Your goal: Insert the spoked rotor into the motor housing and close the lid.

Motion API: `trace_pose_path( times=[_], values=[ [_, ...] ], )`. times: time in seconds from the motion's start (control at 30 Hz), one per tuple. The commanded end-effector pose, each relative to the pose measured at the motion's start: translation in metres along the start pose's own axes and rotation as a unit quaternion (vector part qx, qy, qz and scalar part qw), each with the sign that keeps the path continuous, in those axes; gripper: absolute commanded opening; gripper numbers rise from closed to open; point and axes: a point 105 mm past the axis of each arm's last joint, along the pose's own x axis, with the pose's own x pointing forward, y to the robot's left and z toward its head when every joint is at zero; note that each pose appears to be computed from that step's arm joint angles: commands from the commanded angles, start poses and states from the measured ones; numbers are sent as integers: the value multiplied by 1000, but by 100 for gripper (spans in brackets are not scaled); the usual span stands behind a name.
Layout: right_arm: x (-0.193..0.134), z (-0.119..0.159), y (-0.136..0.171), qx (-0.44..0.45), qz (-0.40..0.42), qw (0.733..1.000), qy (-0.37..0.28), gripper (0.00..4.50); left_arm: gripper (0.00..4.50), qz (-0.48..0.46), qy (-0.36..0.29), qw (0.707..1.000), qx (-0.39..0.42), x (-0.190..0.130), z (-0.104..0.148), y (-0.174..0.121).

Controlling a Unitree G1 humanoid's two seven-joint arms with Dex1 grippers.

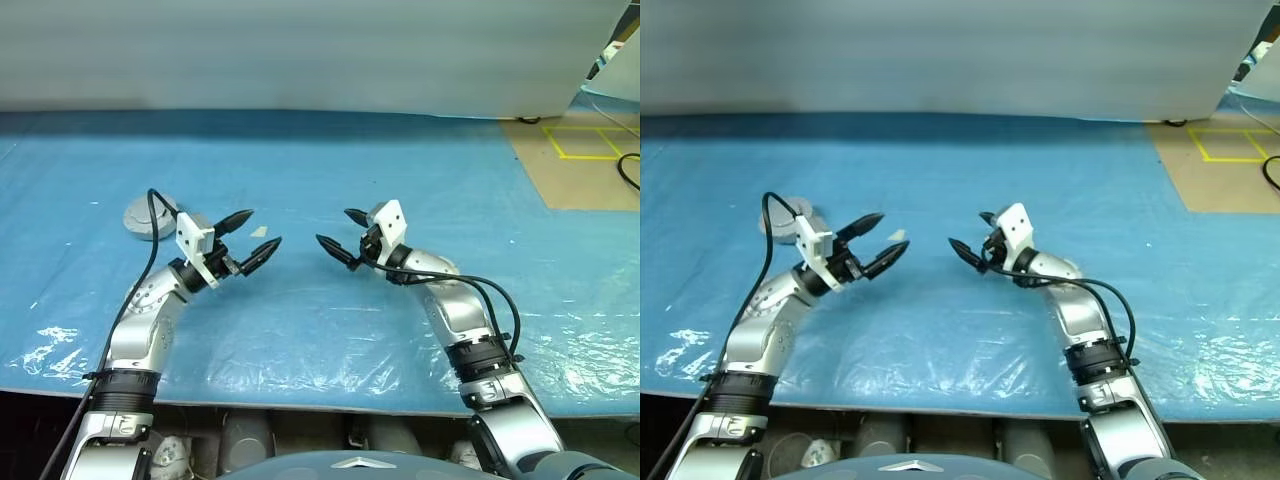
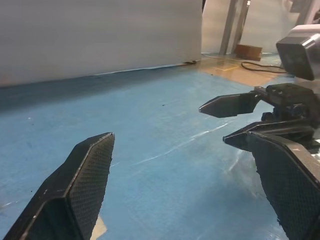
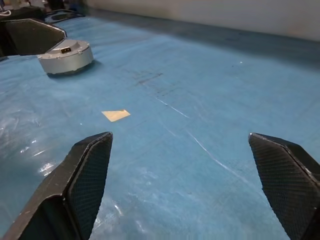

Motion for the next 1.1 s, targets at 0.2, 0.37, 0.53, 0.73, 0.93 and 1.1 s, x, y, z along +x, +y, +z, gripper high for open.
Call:
trace_pose_path(
  times=[0.2,0.37,0.53,0.73,0.93,1.1],
  values=[
    [-14,22,-8,-6,-24,999,-47,448,450,-17,12,1000,21,-4,-1,-10],
    [-17,19,-8,-20,-25,999,-40,448,450,-12,24,999,28,-9,-13,-4],
    [-17,16,-7,-29,-24,999,-32,448,450,-12,22,999,30,-8,-22,-2],
    [-15,16,-8,-39,-19,999,-26,448,450,-7,17,999,33,-7,-28,-4],
    [-14,17,-9,-46,-16,999,-24,448,450,-5,15,999,37,-5,-31,-5],
    [-13,17,-9,-47,-14,999,-24,448,450,-4,11,999,39,-1,-27,-4]
  ],
)
